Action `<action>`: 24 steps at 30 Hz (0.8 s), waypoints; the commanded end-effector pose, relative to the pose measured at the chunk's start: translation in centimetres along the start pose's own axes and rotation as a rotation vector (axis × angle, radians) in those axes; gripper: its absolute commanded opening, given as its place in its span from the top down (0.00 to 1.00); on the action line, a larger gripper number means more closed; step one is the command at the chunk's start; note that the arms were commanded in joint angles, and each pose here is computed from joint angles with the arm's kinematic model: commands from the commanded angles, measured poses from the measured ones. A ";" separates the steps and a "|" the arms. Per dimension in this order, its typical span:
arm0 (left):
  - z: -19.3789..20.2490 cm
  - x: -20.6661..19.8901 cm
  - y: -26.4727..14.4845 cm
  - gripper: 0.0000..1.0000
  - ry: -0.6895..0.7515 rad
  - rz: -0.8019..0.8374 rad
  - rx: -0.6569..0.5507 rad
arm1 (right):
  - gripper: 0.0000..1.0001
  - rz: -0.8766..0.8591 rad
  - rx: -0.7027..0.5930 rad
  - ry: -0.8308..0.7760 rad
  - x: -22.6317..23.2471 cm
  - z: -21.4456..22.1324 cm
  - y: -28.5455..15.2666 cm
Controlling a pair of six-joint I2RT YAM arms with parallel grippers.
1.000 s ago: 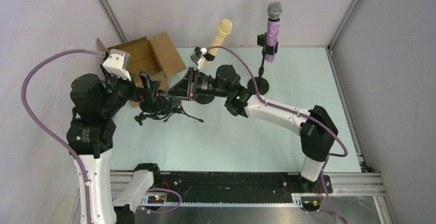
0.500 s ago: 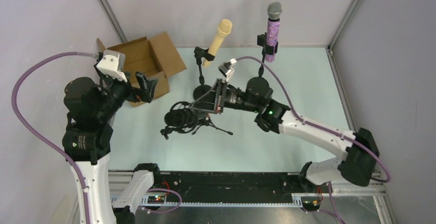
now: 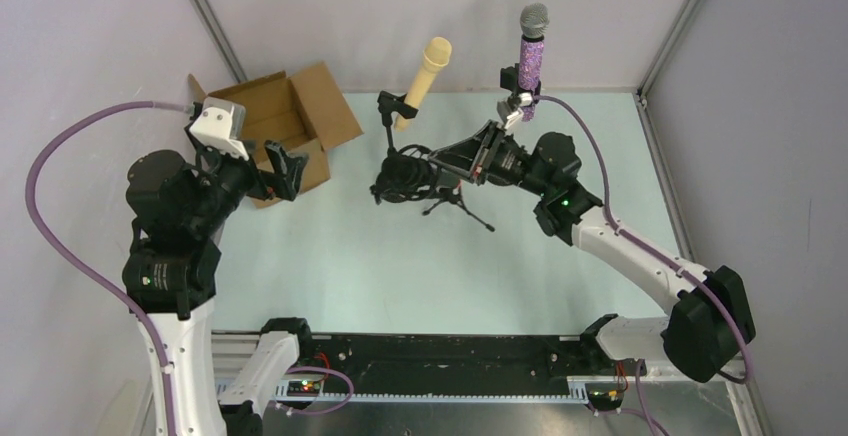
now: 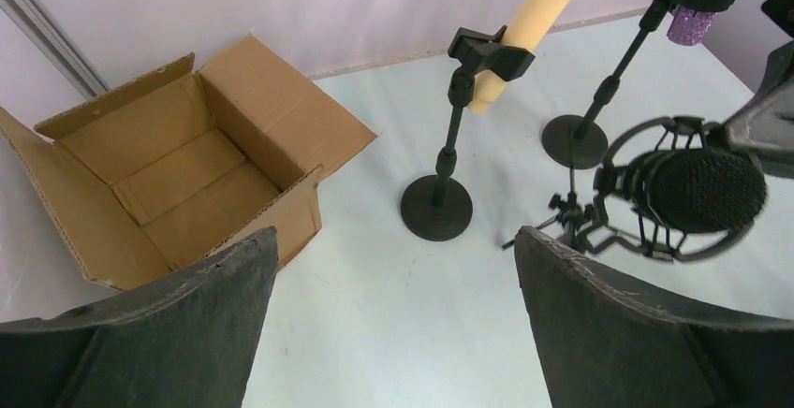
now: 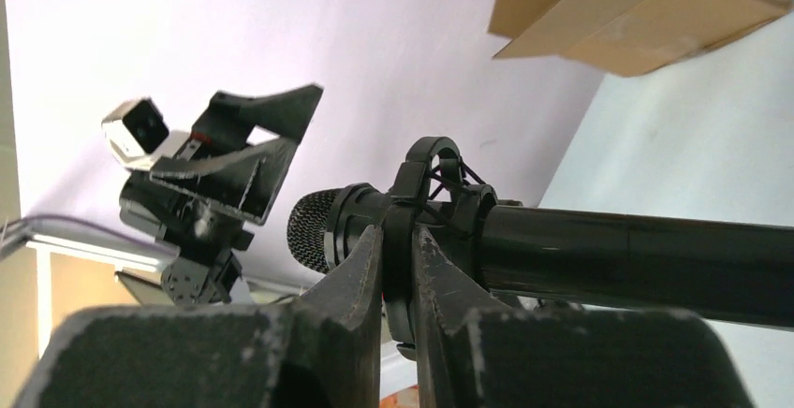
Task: Attach the microphones to the stand
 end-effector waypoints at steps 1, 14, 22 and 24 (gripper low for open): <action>0.4 0.1 0.6 0.00 -0.003 0.018 0.011 | 0.96 -0.174 -0.098 -0.074 3.1 -2.9 -1.5; 2.0 0.6 1.2 0.00 0.000 0.013 0.054 | 0.96 -0.289 -0.172 0.052 1.8 -4.2 -1.1; 2.3 0.7 1.4 0.00 -0.006 0.017 0.066 | 0.96 -0.353 -0.172 0.056 5.1 -3.5 -1.3; 2.3 0.6 1.3 0.00 -0.007 0.019 0.063 | 0.97 -0.345 -0.160 0.062 5.3 -3.1 -1.3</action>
Point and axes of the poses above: each gripper's point midway between its finger pads, its own y axis out along the fingers, its own x axis along the line the jaws close on, z = x × y, the point moved 6 cm from there along -y, back along the fingers, and after that the axes turned 11 degrees about -y, right-handed, at the moved point
